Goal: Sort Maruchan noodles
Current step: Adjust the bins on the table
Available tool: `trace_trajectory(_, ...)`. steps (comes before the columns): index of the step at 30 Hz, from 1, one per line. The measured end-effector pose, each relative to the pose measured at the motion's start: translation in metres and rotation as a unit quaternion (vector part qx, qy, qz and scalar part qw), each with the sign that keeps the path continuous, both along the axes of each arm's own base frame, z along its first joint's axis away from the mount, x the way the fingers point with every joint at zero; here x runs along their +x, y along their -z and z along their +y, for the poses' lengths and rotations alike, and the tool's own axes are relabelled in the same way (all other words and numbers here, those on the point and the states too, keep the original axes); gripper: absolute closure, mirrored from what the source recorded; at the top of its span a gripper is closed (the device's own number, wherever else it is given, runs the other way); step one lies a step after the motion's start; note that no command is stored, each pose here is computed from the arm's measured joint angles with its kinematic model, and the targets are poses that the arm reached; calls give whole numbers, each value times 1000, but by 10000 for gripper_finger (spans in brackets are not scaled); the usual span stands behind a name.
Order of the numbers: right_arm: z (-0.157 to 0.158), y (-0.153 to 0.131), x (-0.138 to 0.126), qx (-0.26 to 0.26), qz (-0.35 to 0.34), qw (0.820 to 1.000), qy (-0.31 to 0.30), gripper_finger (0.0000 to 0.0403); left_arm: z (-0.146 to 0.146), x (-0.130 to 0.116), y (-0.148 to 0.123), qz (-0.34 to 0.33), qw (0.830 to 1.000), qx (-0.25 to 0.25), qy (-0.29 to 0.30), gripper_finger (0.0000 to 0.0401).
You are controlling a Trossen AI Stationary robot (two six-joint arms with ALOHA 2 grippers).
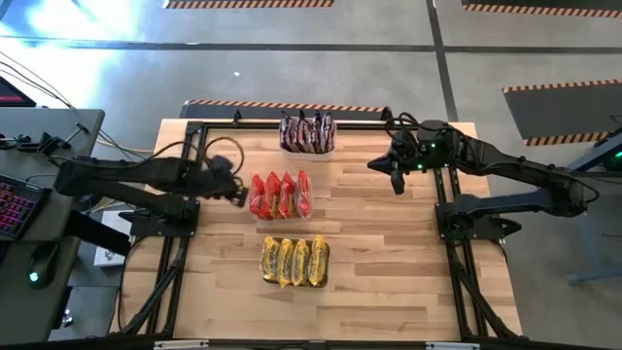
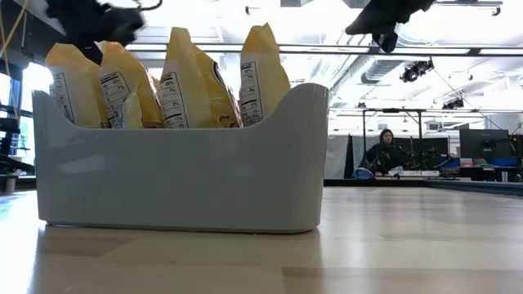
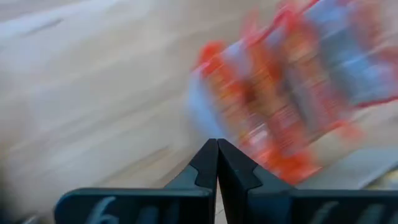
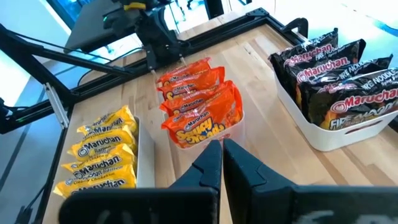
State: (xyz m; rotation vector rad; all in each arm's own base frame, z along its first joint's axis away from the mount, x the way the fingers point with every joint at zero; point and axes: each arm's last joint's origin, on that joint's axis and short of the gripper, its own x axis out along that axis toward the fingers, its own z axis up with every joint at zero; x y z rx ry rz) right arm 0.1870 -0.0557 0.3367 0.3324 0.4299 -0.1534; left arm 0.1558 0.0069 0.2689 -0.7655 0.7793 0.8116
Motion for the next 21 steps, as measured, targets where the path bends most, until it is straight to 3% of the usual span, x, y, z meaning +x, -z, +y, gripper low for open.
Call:
trace_trajectory(3,0,1,0,1,3,1000,0,403,-3,-8,7,41,999,-4,7,401)
trace_trajectory(9,0,1,-1,-14,8,1000,-4,403,-6,9,49,16,998,-32,56,401)
trace_trajectory(13,0,2,-3,-31,20,999,2,403,-11,19,76,2,997,-45,59,401)
trace_trajectory(21,2,-1,-11,-33,17,999,8,403,-11,40,92,-16,996,-29,84,401)
